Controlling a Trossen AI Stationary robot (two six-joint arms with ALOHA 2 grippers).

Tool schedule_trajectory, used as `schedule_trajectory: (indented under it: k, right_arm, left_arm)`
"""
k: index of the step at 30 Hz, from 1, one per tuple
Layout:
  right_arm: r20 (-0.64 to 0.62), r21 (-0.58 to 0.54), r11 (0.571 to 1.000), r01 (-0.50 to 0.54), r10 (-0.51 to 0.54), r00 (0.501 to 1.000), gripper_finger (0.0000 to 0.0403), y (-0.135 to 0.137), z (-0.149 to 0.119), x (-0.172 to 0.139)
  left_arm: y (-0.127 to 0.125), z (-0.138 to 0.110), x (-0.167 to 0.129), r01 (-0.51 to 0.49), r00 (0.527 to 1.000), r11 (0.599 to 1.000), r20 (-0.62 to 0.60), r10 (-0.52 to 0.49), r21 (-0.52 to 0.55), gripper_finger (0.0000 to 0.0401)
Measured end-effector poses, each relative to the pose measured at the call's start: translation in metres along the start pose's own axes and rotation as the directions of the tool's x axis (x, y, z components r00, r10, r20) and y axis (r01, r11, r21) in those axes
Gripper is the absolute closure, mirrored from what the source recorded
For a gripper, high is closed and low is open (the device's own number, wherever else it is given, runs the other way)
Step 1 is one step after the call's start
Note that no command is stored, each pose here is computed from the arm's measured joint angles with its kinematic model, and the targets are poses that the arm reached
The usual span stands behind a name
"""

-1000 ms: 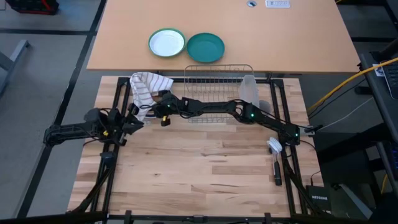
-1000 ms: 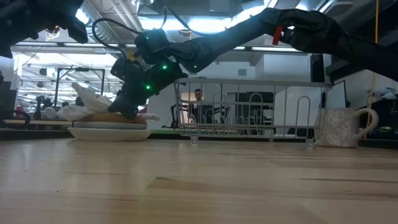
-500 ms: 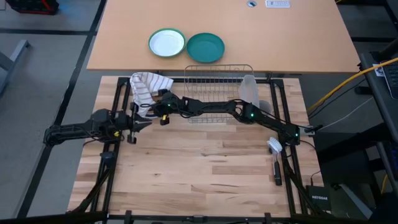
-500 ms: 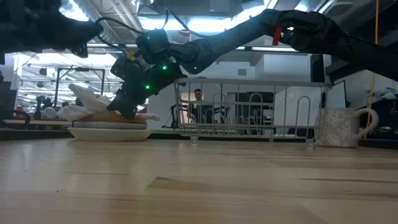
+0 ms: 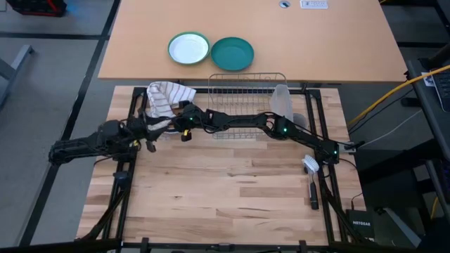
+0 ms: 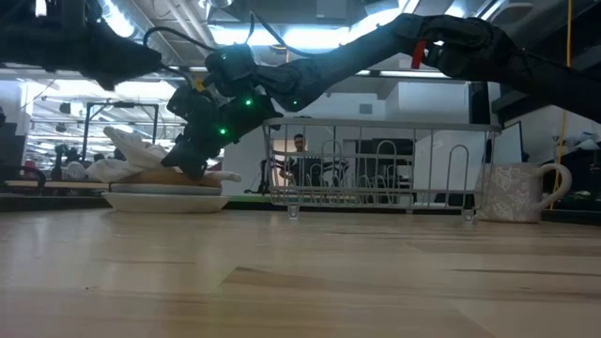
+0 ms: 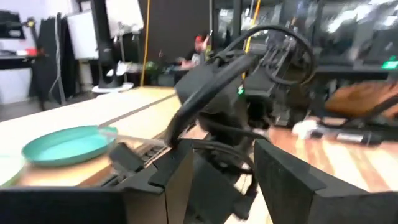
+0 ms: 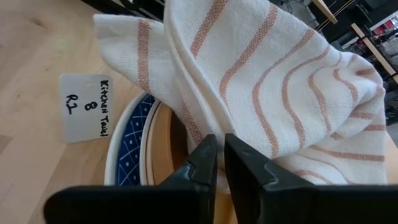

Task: Sort dishes
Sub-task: Put the white towel on the table

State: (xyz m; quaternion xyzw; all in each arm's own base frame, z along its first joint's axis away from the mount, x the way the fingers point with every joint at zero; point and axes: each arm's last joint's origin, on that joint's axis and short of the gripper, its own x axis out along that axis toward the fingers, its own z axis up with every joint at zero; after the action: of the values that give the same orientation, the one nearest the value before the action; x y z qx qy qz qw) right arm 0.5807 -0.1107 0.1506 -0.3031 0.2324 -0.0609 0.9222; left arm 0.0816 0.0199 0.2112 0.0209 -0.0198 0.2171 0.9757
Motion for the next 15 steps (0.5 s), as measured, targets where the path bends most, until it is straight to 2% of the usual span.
schedule_trajectory:
  k: [2,5,9,13,15]
  right_arm:
    - [0.000,0.000,1.000,0.000,0.000,1.000,0.0365,0.000,0.000,0.000]
    - [0.000,0.000,1.000,0.000,0.000,1.000,0.0365,0.000,0.000,0.000]
    - [0.000,0.000,1.000,-0.001,0.001,1.000,0.0365,0.000,0.000,0.000]
    - [0.000,0.000,1.000,-0.001,0.001,1.000,0.0365,0.000,0.000,0.000]
    - [0.000,0.000,1.000,-0.001,0.001,1.000,0.0365,0.000,0.000,0.000]
  left_arm:
    - [0.004,0.012,-0.007,-0.037,0.998,0.999,-0.048,0.037,0.000,0.0242]
    - [0.011,0.027,-0.019,-0.153,0.982,0.982,-0.125,0.139,-0.111,0.0251]
    - [0.018,0.032,-0.034,-0.289,0.942,0.917,-0.253,0.221,-0.275,0.0262]
    - [0.020,0.024,-0.040,-0.371,0.901,0.864,-0.356,0.247,-0.340,0.0270]
    - [0.020,0.019,-0.039,-0.417,0.883,0.820,-0.388,0.263,-0.392,0.0273]
